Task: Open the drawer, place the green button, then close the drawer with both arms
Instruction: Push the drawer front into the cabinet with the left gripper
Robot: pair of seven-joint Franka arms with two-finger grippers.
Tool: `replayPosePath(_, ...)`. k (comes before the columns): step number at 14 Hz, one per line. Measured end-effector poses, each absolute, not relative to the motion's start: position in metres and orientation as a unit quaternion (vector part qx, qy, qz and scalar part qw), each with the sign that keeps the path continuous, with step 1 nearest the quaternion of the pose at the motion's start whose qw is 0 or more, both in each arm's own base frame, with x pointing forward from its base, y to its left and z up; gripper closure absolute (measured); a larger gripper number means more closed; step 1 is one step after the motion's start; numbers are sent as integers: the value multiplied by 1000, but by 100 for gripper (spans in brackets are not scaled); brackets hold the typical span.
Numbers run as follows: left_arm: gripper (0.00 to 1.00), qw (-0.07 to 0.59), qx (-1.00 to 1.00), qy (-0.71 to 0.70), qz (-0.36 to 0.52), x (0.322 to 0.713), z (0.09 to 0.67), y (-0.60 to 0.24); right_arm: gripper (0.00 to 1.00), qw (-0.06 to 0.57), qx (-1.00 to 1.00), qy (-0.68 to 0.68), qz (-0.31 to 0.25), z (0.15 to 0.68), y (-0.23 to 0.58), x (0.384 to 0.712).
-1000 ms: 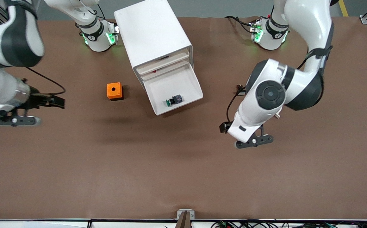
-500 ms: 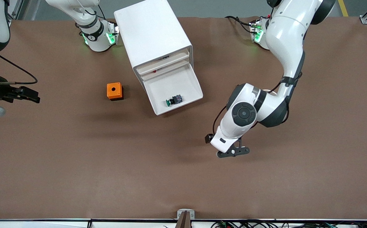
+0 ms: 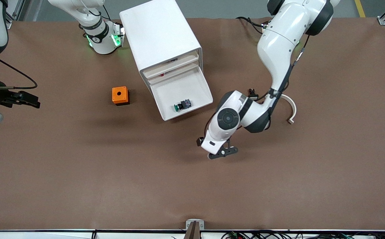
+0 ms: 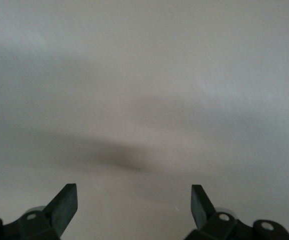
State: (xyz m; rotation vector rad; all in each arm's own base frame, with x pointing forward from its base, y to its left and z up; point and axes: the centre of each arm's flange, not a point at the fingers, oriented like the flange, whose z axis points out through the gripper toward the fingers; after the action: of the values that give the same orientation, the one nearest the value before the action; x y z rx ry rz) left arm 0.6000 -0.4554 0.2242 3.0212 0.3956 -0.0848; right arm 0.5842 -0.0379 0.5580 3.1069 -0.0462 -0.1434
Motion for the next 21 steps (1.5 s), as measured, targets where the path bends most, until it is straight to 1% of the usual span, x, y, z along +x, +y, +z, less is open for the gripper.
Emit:
replayPosePath(4,0,40,987,150,-38,562,220,-498,0,16,999,-16,-38,584,-38,583)
replayPosePath(8,0,22,985,155,-67,522,217,-532,0,1,998,-7,-60,584,-21,578)
replayPosePath(12,0,6,983,152,-103,492,218,-550,0,-1,998,-11,-57,588,-19,577)
replayPosePath(15,0,1,980,155,-123,471,218,-564,0,-8,999,-19,-43,598,-27,574)
replayPosePath(19,0,-2,975,162,-151,435,216,-585,0,-17,999,-23,-18,628,-29,557)
replayPosePath(21,0,-4,972,169,-165,414,215,-596,0,-18,999,-26,-17,629,-31,547)
